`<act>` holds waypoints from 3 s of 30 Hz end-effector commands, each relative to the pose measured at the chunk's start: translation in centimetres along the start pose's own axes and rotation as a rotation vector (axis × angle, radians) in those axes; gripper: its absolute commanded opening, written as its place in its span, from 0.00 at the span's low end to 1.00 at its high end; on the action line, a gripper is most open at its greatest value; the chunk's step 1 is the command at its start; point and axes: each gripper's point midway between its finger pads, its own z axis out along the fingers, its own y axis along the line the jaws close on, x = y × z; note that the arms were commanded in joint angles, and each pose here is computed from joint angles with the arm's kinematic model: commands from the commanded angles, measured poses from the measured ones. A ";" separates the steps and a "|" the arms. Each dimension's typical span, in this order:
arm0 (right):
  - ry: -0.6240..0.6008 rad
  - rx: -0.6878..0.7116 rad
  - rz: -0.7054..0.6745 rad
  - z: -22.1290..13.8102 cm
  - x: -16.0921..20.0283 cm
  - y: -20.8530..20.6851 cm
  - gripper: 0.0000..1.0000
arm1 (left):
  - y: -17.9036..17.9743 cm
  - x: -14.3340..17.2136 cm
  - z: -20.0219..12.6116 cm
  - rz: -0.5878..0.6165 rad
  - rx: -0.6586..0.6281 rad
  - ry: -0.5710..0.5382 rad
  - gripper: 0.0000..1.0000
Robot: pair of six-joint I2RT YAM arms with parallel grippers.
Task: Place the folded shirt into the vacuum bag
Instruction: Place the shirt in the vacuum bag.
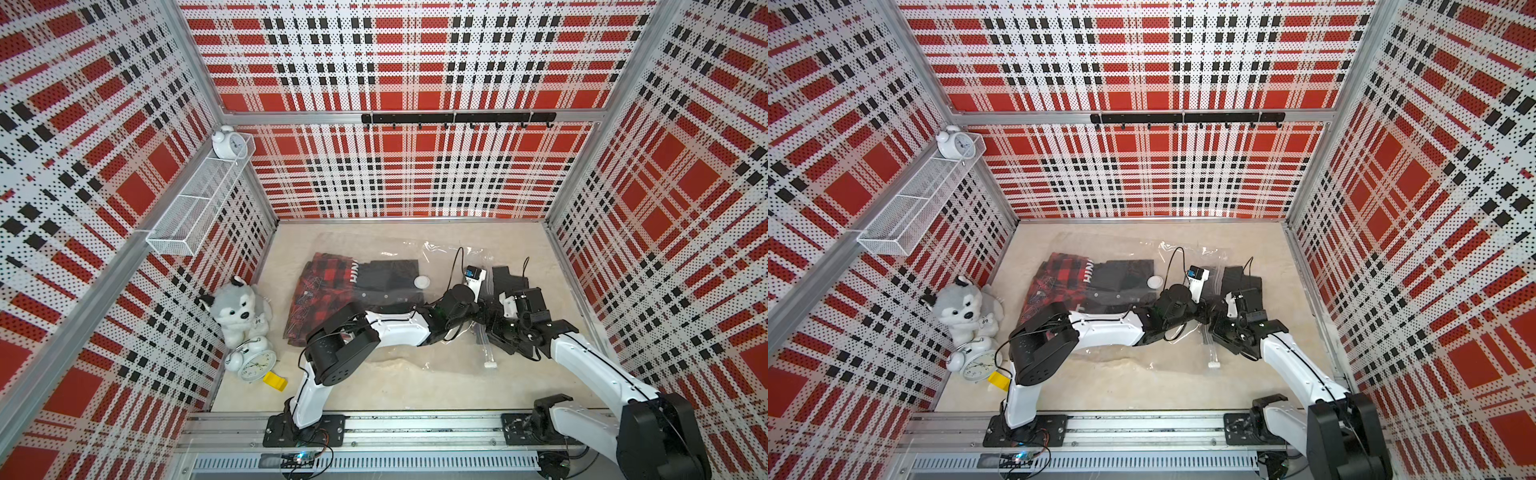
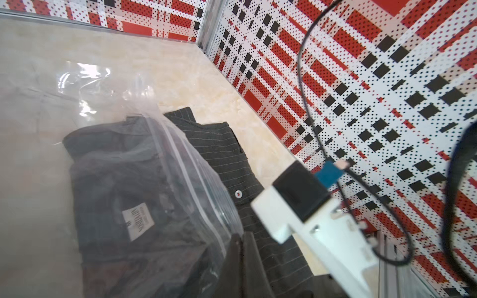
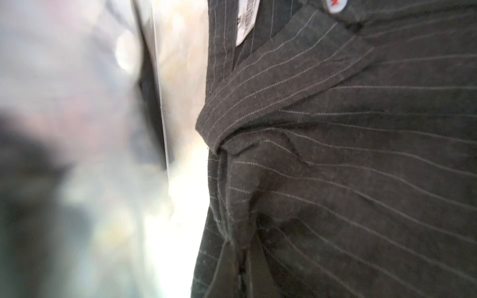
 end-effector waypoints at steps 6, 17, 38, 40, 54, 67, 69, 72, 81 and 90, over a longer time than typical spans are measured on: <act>0.031 -0.113 0.005 1.8 0.4 1.0 0.00 | -3.7 -1.9 -0.5 0.000 0.088 -0.035 0.00; -0.102 0.002 0.008 -1.5 -1.6 -0.8 0.64 | -3.0 -0.8 -0.1 0.000 0.061 -0.022 0.00; -0.521 0.232 0.150 -8.8 -15.9 -10.3 0.85 | -0.7 1.3 2.5 0.075 -0.048 0.043 0.00; -0.486 0.238 0.154 -7.4 -16.7 -11.2 0.85 | -0.8 1.3 2.5 0.078 -0.042 0.046 0.00; -0.223 0.076 0.152 0.9 -16.4 -13.1 0.54 | -0.5 1.6 2.9 0.076 -0.022 0.071 0.00; -0.239 -0.134 0.097 1.0 -15.2 -6.1 0.10 | -1.7 0.5 2.1 0.071 -0.003 0.051 0.00; -0.238 -0.121 0.095 1.7 -15.3 -5.5 0.10 | -1.9 0.4 2.0 0.068 0.000 0.046 0.00; -0.244 -0.134 0.117 2.8 -15.4 -4.9 0.09 | -2.2 0.2 1.8 0.068 0.000 0.037 0.00; -0.230 -0.141 0.107 4.1 -15.3 -3.2 0.40 | -2.1 0.4 1.4 0.061 -0.007 0.021 0.00; -0.324 0.166 0.114 -3.2 -12.3 -9.2 0.98 | -0.9 0.9 1.7 0.042 -0.013 0.020 0.00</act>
